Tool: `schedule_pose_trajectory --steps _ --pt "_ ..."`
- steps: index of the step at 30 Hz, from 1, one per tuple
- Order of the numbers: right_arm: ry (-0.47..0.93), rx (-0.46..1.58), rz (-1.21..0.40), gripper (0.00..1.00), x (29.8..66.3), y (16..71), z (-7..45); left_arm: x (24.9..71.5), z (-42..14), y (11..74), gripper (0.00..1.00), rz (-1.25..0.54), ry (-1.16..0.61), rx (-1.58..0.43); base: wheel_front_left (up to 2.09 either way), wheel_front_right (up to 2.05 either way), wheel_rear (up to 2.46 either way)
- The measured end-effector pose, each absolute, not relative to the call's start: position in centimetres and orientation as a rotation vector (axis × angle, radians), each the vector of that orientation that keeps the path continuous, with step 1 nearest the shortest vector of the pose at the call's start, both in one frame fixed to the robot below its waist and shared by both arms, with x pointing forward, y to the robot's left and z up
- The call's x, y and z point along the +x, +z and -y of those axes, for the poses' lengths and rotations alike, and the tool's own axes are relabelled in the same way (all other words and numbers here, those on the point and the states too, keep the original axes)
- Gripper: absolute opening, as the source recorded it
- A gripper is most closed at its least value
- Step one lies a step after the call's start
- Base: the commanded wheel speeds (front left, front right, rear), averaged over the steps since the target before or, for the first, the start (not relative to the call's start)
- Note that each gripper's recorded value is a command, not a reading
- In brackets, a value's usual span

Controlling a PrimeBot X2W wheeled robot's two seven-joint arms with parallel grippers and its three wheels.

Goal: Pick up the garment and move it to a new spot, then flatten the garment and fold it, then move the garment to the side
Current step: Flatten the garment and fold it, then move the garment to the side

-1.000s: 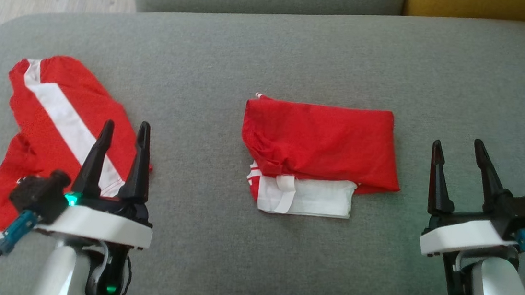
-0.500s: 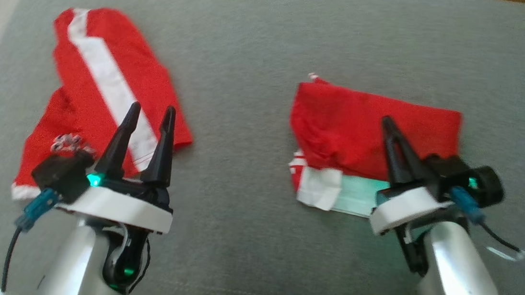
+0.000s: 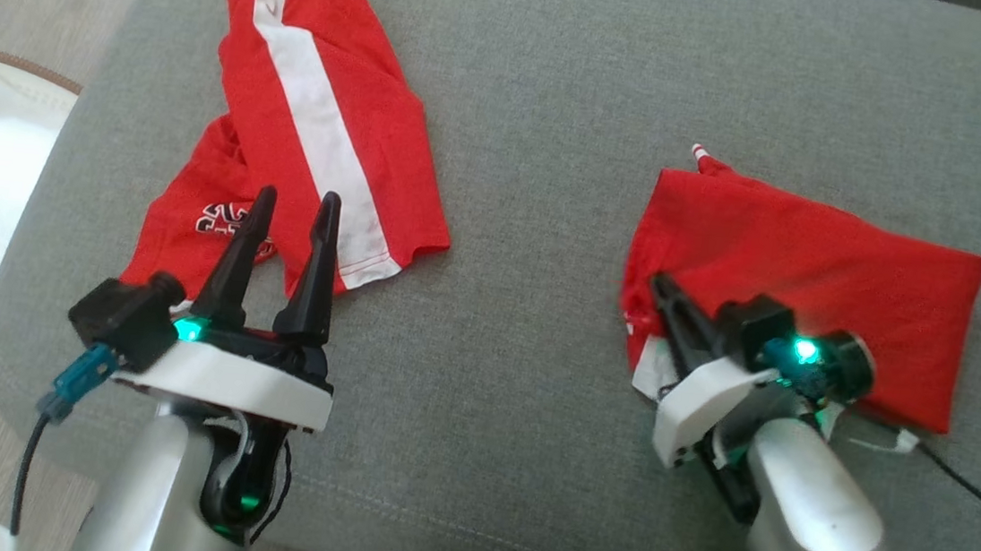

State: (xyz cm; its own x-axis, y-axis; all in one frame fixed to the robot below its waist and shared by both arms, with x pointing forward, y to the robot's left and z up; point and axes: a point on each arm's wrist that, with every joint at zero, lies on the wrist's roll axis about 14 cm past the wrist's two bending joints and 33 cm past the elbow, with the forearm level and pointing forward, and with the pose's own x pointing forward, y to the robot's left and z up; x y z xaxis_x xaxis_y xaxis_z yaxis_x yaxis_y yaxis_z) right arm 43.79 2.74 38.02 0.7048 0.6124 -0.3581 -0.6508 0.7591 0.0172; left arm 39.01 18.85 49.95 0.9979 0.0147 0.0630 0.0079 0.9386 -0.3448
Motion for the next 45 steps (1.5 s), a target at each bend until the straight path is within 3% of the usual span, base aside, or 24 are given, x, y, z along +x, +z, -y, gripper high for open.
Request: schedule_pose_trajectory --steps 10,21,29,30,31,32,45 --pt "0.745 -0.073 -0.371 0.00 41.6 38.4 -3.4 39.2 -17.7 50.8 1.00 0.086 -0.034 -0.362 0.00 0.00 0.00" --pt "0.379 0.010 -0.105 0.00 47.3 46.4 7.0 40.7 -14.6 52.2 1.00 0.120 -0.132 -0.378 0.00 0.00 0.00" --pt "0.182 0.004 -0.042 0.00 45.4 47.7 14.2 41.4 -11.9 53.2 1.00 0.141 -0.214 -0.379 0.00 0.00 0.00" --pt "0.159 0.012 -0.038 0.09 45.0 47.8 15.0 41.5 -11.5 53.6 1.00 0.150 -0.227 -0.375 0.00 0.00 0.00" --pt "0.137 0.020 -0.031 0.74 44.6 48.0 15.7 41.6 -11.2 53.7 1.00 0.154 -0.238 -0.373 0.00 0.00 0.00" --pt "0.123 0.021 -0.023 1.00 44.3 48.2 16.2 41.6 -10.9 53.7 1.00 0.151 -0.246 -0.375 0.00 0.00 0.00" --pt "0.047 0.040 -0.025 1.00 41.2 47.7 18.7 41.7 -10.7 52.1 1.00 0.108 -0.243 -0.351 0.00 0.00 0.00"
